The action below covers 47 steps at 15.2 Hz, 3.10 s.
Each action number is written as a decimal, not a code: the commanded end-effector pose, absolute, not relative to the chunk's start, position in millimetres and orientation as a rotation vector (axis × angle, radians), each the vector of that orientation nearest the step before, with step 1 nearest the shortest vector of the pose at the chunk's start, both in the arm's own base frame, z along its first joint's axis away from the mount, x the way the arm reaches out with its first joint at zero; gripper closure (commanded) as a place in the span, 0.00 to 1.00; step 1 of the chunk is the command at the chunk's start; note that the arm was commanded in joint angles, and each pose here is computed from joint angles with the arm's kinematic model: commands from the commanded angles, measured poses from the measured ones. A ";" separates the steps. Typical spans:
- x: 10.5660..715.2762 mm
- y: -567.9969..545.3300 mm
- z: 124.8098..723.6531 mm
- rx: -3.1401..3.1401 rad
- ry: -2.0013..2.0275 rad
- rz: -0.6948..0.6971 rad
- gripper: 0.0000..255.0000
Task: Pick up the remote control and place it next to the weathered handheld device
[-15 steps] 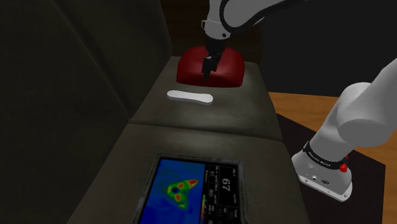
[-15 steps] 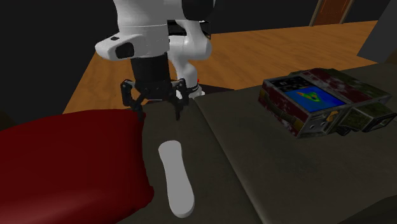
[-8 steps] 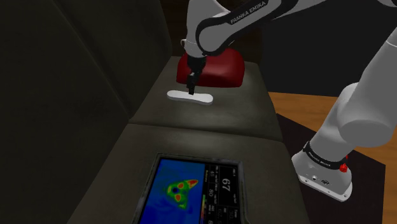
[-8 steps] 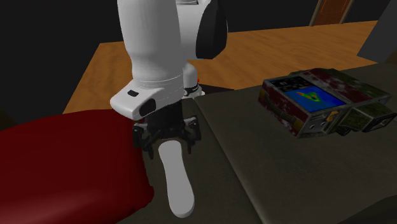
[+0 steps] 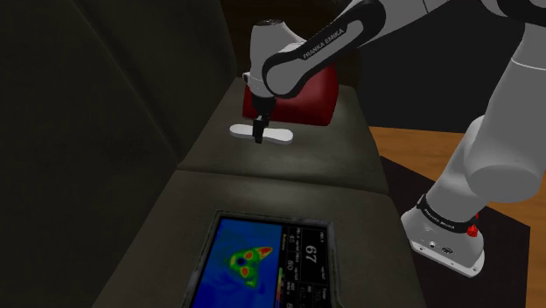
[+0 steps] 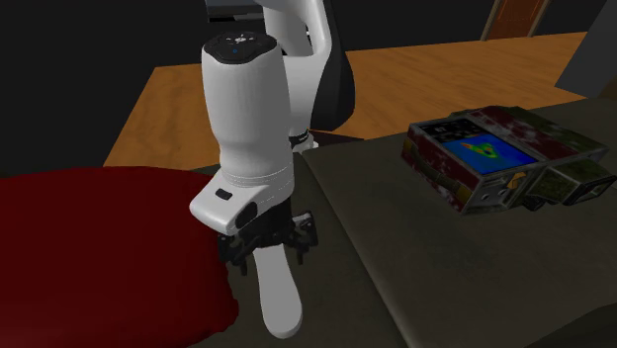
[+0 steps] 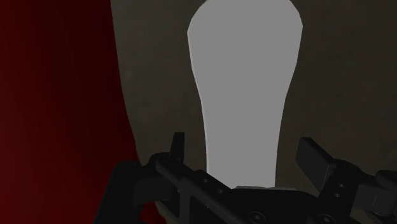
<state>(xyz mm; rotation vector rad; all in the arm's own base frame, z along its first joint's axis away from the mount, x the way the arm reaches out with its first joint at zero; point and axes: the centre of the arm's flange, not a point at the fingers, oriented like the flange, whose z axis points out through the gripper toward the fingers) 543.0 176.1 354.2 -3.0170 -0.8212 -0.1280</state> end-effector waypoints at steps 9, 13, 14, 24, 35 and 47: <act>543.8 175.6 345.2 -3.018 -0.818 -0.125 0.00; 544.0 173.9 343.9 -3.018 -0.818 -0.125 1.00; 544.3 174.5 344.4 -3.018 -0.818 -0.125 1.00; 543.8 175.6 371.6 -3.018 -0.818 -0.125 1.00; 543.8 175.6 429.7 -3.018 -0.818 -0.125 1.00; 543.8 175.6 493.0 -3.018 -0.818 -0.125 1.00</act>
